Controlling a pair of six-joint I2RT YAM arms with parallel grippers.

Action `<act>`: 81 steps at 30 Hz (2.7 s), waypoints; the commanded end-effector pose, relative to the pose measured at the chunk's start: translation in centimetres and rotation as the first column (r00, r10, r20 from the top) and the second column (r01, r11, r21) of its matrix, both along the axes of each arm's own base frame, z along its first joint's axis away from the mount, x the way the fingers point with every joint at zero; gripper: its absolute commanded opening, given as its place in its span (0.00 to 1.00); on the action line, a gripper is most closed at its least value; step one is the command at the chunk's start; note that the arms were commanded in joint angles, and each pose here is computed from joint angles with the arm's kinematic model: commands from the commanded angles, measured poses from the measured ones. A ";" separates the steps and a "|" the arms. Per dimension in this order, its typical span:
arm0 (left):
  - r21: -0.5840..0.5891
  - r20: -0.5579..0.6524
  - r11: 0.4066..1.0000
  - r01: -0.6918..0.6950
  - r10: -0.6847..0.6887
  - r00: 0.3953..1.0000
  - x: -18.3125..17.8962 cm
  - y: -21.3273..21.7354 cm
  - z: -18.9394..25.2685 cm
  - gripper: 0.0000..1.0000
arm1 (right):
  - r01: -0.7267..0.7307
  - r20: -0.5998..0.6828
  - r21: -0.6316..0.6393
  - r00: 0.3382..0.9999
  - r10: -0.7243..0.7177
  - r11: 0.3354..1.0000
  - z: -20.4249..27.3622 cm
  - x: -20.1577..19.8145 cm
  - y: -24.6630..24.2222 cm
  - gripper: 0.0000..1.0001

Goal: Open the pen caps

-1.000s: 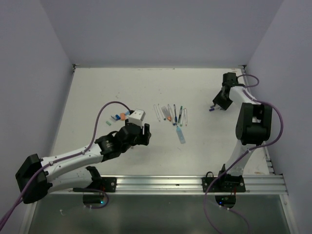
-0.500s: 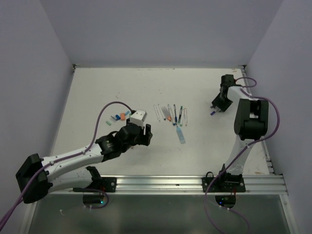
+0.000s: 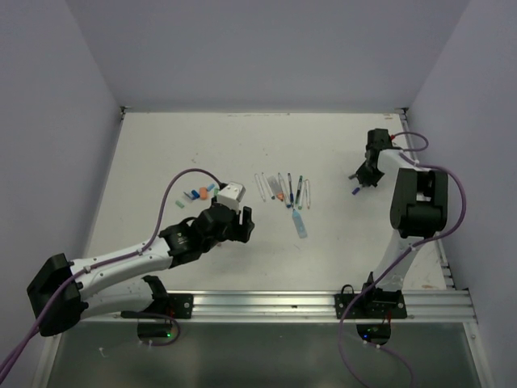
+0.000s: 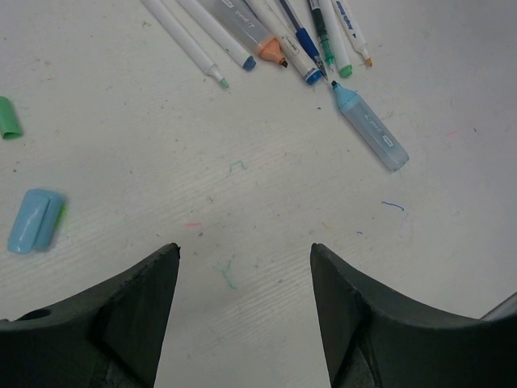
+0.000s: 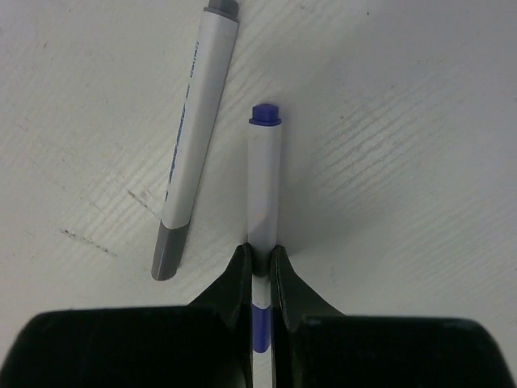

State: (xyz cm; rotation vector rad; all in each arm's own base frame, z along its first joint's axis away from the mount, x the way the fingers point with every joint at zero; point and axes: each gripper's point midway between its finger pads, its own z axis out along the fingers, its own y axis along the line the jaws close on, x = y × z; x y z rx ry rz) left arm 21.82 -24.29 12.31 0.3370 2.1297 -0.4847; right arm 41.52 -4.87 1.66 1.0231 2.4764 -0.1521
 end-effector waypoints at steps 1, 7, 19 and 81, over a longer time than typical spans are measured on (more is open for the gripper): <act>-0.041 0.028 0.999 0.024 -0.023 0.999 0.5 -1.0 1.6 0.70 | -0.003 -0.089 0.001 0.996 0.003 1.000 -1.4 -3.6 0.0 0.00; -0.126 -0.014 0.984 0.124 -0.126 0.992 0.0 -3.4 3.0 0.70 | -0.046 0.014 0.017 0.999 0.046 0.999 1.9 -5.7 0.8 0.00; -0.503 -0.106 0.808 0.308 -0.411 0.905 -0.3 -8.9 4.4 0.69 | -0.632 0.493 0.210 0.728 0.477 0.746 13.5 -8.2 18.0 0.00; -0.557 -0.200 0.810 0.185 -0.347 0.916 3.5 -12.3 3.6 0.00 | -0.855 0.673 0.386 0.518 0.529 0.345 14.9 -12.5 32.4 0.26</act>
